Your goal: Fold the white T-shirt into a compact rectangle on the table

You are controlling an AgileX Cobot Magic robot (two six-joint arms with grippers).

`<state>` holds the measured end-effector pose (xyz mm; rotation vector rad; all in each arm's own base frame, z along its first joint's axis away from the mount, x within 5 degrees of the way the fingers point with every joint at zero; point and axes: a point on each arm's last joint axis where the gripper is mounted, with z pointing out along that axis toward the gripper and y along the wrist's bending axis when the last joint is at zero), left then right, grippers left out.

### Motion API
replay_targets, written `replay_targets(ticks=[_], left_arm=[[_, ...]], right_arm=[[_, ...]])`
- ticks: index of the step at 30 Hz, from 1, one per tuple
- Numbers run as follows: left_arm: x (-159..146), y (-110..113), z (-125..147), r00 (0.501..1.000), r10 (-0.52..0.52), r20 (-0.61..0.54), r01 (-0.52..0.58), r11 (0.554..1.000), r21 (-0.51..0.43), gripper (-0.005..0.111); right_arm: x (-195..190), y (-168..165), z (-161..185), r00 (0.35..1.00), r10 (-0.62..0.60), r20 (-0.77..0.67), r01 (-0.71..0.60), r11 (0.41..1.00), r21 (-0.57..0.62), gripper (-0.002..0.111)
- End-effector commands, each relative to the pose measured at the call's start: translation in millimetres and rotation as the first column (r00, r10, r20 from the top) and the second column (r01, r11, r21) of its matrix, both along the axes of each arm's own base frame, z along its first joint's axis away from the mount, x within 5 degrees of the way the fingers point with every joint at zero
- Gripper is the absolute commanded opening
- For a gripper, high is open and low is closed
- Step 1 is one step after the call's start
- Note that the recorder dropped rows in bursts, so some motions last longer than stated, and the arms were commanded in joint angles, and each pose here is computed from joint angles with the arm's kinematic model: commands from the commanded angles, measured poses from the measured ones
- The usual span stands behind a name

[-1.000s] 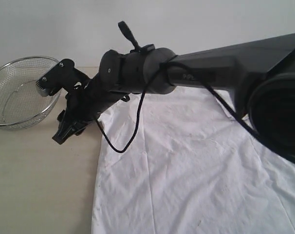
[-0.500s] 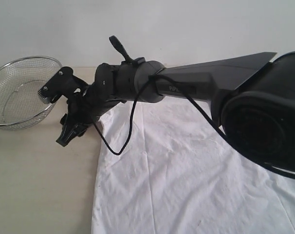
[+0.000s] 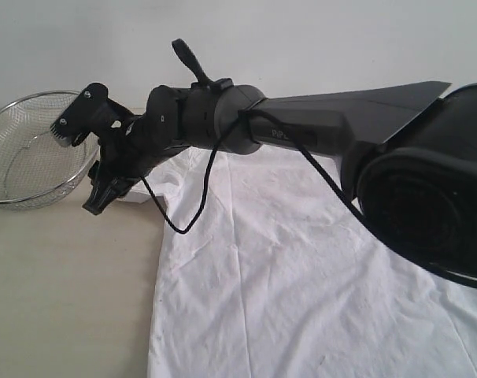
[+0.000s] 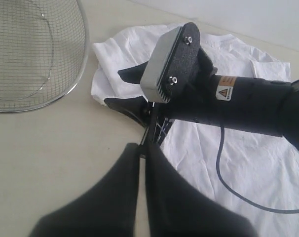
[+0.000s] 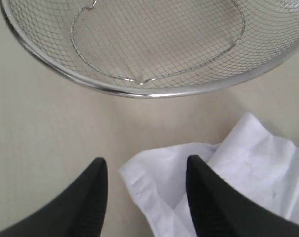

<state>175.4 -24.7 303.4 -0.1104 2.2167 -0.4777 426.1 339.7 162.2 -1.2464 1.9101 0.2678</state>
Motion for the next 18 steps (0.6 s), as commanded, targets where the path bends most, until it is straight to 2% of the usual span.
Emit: replay_targets(ticks=[1,13,15,16,18], left_arm=[[-1.0,0.8,0.7,1.000,0.005,0.008,-0.005,1.000,0.003,0.005],[-0.5,0.0,-0.1,1.000,-0.002,0.004,0.002,1.000,0.005,0.005],[-0.5,0.0,-0.1,1.000,-0.002,0.004,0.002,1.000,0.005,0.005],[-0.5,0.0,-0.1,1.000,-0.002,0.004,0.002,1.000,0.005,0.005],[-0.5,0.0,-0.1,1.000,-0.002,0.004,0.002,1.000,0.005,0.005]], right_arm=[[-3.9,4.3,-15.2,0.999,0.026,-0.035,-0.028,0.999,-0.037,0.044],[-0.3,10.2,-43.7,1.000,0.019,0.015,-0.018,0.999,-0.051,0.043],[0.4,10.3,-44.2,1.000,0.011,0.020,-0.010,0.999,-0.045,0.030],[0.3,10.3,-44.4,1.000,0.012,0.018,-0.011,0.999,-0.046,0.016],[-1.0,10.0,-45.6,1.000,0.018,0.002,-0.018,0.998,-0.054,0.000]])
